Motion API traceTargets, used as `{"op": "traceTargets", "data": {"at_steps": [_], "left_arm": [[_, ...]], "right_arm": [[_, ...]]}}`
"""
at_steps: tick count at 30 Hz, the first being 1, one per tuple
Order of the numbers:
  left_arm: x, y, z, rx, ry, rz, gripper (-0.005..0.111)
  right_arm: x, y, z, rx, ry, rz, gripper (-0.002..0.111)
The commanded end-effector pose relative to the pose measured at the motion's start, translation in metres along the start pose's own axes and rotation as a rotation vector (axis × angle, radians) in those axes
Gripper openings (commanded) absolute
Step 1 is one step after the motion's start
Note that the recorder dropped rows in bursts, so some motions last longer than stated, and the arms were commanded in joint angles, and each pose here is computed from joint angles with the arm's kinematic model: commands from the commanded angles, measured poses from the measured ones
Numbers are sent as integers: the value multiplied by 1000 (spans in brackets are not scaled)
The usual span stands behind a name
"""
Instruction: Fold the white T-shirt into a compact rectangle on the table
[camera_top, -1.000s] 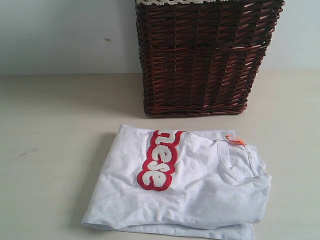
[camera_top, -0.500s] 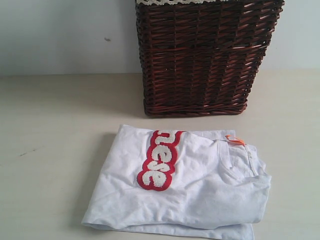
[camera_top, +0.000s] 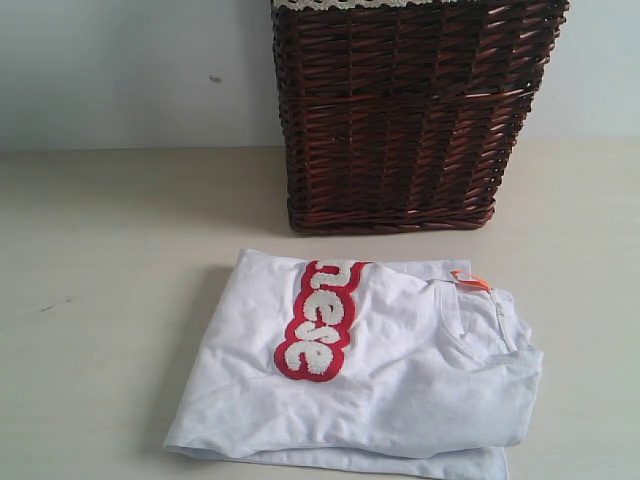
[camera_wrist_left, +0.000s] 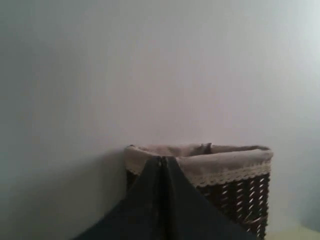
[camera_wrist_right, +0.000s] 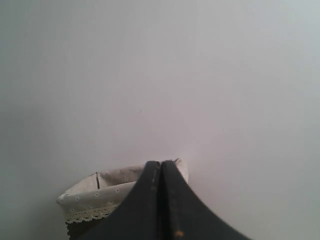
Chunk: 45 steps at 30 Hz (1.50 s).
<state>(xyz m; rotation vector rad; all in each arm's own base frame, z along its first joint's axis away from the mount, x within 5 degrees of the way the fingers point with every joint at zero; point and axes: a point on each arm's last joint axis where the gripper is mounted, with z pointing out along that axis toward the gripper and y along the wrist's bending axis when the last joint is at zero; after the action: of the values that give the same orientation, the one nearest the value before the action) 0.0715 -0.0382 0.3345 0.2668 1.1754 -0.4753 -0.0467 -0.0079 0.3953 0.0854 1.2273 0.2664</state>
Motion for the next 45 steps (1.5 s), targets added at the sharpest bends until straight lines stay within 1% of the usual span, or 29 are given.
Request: {"op": "traceTargets", "data": {"at_steps": [1, 5, 10, 16, 19, 21, 26, 28, 31, 33, 35, 39, 45], "left_arm": [[24, 6, -17, -59, 51, 60, 0], [49, 12, -34, -129, 80, 89, 0], [73, 17, -49, -202, 123, 179, 0], [89, 23, -62, -308, 233, 195, 0], [96, 24, -69, -346, 232, 205, 0], [94, 24, -70, -358, 217, 208, 0], [104, 25, -73, -367, 331, 183, 0], [109, 26, -75, -382, 381, 151, 0], [118, 28, -79, -431, 475, 89, 0], [123, 29, -83, -460, 540, 72, 0], [126, 29, -85, -467, 585, 67, 0], [129, 29, -87, -469, 626, 65, 0], [129, 29, -87, -473, 620, 49, 0]], "right_arm": [[2, 0, 1, 6, 3, 2, 0], [2, 0, 1, 3, 3, 7, 0], [2, 0, 1, 3, 3, 7, 0], [2, 0, 1, 3, 3, 7, 0], [2, 0, 1, 3, 3, 7, 0], [2, 0, 1, 3, 3, 7, 0], [2, 0, 1, 3, 3, 7, 0], [2, 0, 1, 3, 3, 7, 0], [2, 0, 1, 3, 3, 7, 0], [2, 0, 1, 3, 3, 7, 0], [2, 0, 1, 3, 3, 7, 0], [2, 0, 1, 3, 3, 7, 0], [2, 0, 1, 3, 3, 7, 0]]}}
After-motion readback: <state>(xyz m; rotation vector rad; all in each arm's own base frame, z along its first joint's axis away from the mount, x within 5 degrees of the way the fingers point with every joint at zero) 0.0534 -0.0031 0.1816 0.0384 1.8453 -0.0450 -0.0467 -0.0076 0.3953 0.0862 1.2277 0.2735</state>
